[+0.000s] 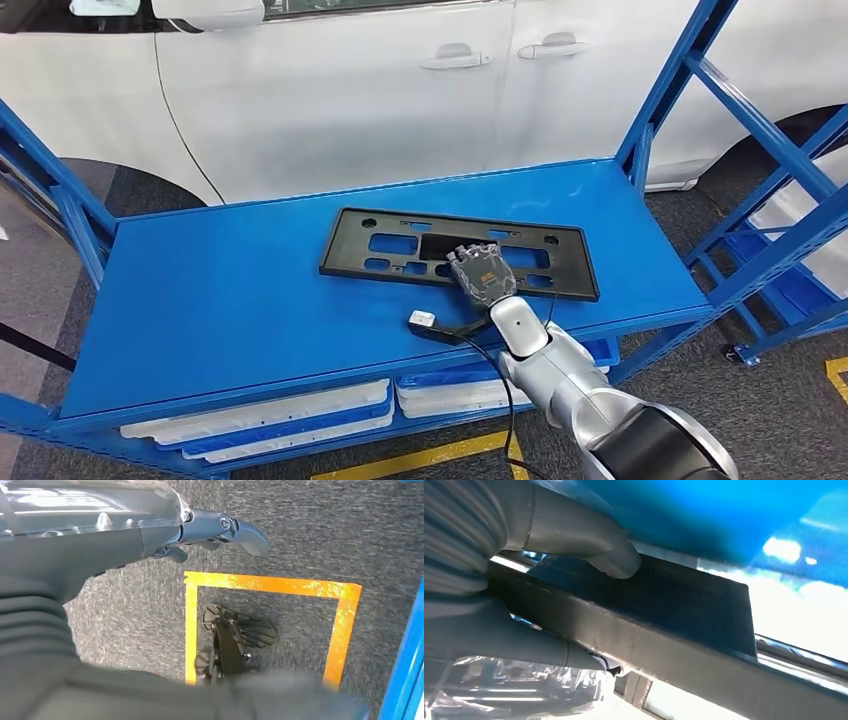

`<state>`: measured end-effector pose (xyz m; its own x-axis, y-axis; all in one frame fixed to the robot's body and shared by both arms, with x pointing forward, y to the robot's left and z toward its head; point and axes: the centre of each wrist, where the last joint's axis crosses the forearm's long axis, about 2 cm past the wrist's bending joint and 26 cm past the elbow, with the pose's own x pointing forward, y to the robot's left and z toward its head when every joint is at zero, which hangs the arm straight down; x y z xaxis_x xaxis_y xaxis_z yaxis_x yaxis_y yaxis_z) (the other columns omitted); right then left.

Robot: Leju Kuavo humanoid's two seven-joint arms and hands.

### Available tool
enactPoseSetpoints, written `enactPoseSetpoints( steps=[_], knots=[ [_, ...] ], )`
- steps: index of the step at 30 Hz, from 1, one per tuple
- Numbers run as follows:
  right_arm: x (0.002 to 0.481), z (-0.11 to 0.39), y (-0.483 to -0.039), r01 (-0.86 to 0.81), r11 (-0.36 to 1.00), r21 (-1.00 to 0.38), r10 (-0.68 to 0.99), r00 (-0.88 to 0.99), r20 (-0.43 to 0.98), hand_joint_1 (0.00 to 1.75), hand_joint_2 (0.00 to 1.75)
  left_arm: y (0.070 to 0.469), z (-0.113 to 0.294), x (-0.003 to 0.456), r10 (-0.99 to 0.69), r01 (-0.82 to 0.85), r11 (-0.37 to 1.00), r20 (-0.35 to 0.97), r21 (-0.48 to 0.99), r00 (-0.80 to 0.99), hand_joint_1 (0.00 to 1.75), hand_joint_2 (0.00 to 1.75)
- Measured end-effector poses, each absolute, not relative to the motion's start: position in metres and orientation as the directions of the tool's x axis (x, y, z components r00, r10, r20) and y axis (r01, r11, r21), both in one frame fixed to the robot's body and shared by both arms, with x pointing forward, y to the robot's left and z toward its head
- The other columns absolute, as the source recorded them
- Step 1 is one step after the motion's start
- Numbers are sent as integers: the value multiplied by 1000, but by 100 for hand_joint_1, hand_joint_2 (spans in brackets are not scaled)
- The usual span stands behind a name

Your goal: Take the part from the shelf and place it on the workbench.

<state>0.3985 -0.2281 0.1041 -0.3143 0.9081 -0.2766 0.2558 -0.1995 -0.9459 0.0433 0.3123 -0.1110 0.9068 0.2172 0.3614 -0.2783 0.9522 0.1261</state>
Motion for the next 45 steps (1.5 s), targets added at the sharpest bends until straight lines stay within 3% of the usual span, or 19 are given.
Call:
enactPoseSetpoints(
  steps=[3,7,12,15,18,21,24,27,45],
  knots=[
    [401,111,-224,255,-74,-964,917,-363,-166,175,175,312,-111,43,216,-279,951,361,132,907,0,175],
    [408,131,-218,255,269,-929,858,-502,110,175,175,314,-111,43,214,-275,955,381,114,900,0,175],
    [400,171,-210,134,771,-622,527,-684,505,175,175,318,-111,43,210,-270,960,441,77,872,0,175],
    [383,200,-213,29,914,-404,266,-794,546,175,175,321,-111,44,221,-284,958,514,46,829,0,175],
    [368,231,-217,-38,953,-301,119,-866,485,175,175,322,-110,46,249,-302,953,545,10,801,0,175],
    [347,268,-216,-272,942,-198,-174,-897,405,175,175,322,-110,46,291,-324,945,576,-49,763,0,175],
    [318,303,-211,-544,819,-185,-482,-825,294,175,175,321,-110,46,297,-328,943,592,-57,750,0,175],
    [300,315,-206,-681,711,-176,-628,-728,276,175,175,321,-110,46,287,-325,945,587,-43,757,0,175],
    [282,286,-183,-784,591,-190,-699,-615,365,175,175,325,-110,48,298,-367,930,570,7,766,0,175]
  ],
)
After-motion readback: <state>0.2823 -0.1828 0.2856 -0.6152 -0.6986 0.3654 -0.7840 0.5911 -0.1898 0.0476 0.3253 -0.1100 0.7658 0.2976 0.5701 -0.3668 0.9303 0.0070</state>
